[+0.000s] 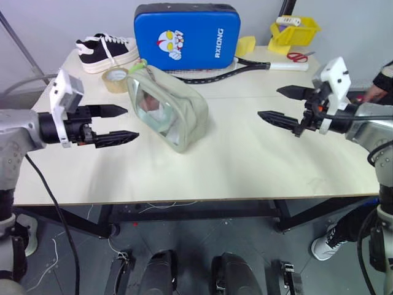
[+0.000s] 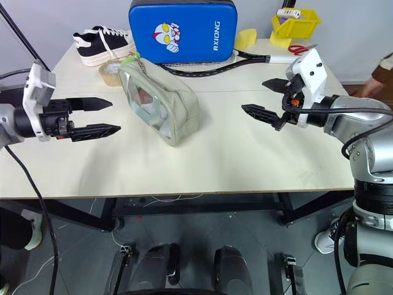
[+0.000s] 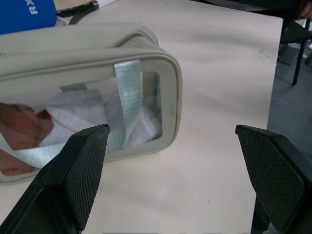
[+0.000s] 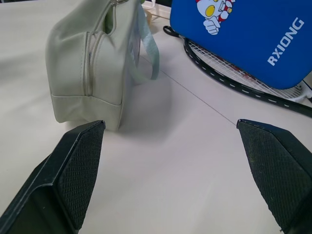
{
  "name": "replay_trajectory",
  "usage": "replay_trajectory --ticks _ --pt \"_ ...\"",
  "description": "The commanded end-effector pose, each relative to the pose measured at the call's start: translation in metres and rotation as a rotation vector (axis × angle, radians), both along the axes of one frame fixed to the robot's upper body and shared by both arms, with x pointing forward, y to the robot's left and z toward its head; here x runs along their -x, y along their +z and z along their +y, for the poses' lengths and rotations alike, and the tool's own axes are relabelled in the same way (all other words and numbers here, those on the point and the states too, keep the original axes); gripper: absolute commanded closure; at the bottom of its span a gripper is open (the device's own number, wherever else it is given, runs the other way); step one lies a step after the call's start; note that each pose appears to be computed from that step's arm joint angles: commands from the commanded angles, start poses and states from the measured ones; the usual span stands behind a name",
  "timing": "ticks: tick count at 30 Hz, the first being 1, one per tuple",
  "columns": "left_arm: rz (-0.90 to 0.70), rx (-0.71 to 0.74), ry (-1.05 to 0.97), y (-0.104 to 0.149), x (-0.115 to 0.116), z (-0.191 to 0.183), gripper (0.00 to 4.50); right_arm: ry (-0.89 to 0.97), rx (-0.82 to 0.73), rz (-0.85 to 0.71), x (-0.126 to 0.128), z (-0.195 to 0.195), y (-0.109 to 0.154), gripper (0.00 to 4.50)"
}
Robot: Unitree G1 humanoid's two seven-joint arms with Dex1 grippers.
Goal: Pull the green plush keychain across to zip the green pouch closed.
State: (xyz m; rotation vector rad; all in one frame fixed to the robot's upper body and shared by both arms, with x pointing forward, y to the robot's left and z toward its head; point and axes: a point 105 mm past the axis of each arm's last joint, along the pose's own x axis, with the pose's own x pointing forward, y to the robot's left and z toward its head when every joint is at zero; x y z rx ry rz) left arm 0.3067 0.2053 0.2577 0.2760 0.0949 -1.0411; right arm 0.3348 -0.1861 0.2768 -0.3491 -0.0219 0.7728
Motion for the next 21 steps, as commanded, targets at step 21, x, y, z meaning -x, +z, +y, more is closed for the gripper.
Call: replay_trajectory --ticks 21 --pt "-0.125 0.105 -0.032 0.036 0.020 0.033 0.07 0.239 0.107 0.182 -0.047 0.210 0.059 0.00"
